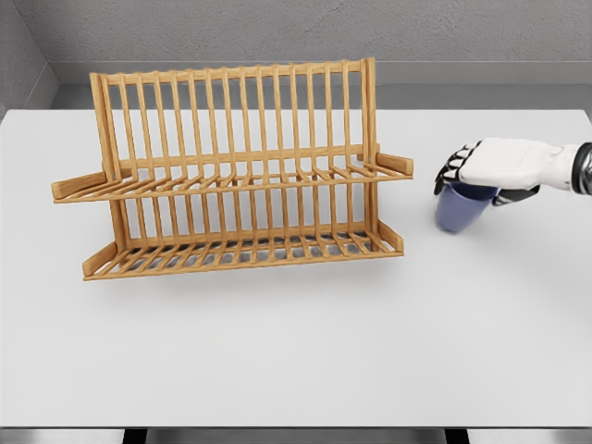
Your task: Right arm put cup on second shelf
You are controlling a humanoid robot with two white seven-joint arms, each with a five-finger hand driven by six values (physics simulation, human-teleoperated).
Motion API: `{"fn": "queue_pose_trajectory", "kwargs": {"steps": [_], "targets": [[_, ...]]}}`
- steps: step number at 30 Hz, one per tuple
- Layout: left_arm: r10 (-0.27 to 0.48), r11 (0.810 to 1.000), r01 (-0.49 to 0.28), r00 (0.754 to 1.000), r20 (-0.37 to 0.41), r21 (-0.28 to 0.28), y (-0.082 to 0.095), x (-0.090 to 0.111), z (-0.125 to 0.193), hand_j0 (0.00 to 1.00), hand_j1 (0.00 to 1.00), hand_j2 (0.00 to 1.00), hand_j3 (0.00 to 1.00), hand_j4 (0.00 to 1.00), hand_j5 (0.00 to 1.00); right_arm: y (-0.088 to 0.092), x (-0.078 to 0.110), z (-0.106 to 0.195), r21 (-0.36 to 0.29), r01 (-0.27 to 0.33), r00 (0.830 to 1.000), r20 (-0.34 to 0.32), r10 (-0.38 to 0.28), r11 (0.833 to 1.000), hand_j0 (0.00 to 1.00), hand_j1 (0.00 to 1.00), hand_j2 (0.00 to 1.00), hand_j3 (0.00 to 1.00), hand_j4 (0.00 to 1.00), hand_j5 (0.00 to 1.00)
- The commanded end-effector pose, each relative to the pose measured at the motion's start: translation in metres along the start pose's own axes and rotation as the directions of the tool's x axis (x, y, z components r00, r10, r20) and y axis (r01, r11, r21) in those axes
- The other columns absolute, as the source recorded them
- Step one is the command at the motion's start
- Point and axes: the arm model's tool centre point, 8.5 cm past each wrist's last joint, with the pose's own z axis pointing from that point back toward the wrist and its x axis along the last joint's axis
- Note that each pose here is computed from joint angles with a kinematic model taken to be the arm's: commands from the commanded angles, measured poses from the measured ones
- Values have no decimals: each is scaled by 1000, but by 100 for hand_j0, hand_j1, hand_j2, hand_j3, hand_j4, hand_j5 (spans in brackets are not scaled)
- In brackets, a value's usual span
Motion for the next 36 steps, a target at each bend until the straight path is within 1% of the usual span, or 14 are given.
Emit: {"fn": "queue_pose_trajectory", "kwargs": {"steps": [1,6,8,14,17,19,24,30,33,36], "targets": [[0,1000,0,1000,0,0,0,0,0,100,100,100,100,100,100,-1,-1,2,-5,2,1000,-3,-2,1000,73,73,73,73,73,73],[0,1000,0,1000,0,0,0,0,0,100,100,100,100,100,100,-9,-4,4,-17,-7,1000,-14,7,1000,73,73,73,73,73,73],[0,1000,0,1000,0,0,0,0,0,100,100,100,100,100,100,-15,-8,10,-39,-9,1000,-29,8,999,73,73,73,73,73,73],[0,1000,0,1000,0,0,0,0,0,100,100,100,100,100,100,-25,-14,18,-72,-16,998,-54,12,997,73,73,73,73,73,73],[0,1000,0,1000,0,0,0,0,0,100,100,100,100,100,100,-35,-17,22,-87,-32,998,-63,27,996,73,73,73,73,73,73],[0,1000,0,1000,0,0,0,0,0,100,100,100,100,100,100,-44,-19,28,-110,-44,996,-77,36,993,73,73,73,73,73,73],[0,1000,0,1000,0,0,0,0,0,100,100,100,100,100,100,-60,-21,33,-133,-74,994,-89,62,988,73,73,73,73,73,73],[0,1000,0,1000,0,0,0,0,0,100,100,100,100,100,100,-70,-22,37,-148,-91,992,-97,77,985,73,73,73,73,73,73],[0,1000,0,1000,0,0,0,0,0,100,100,100,100,100,100,-77,-25,45,-174,-97,990,-114,78,980,73,73,73,73,73,73],[0,1000,0,1000,0,0,0,0,0,100,100,100,100,100,100,-81,-27,48,-182,-105,989,-122,84,978,73,73,73,73,73,73]]}}
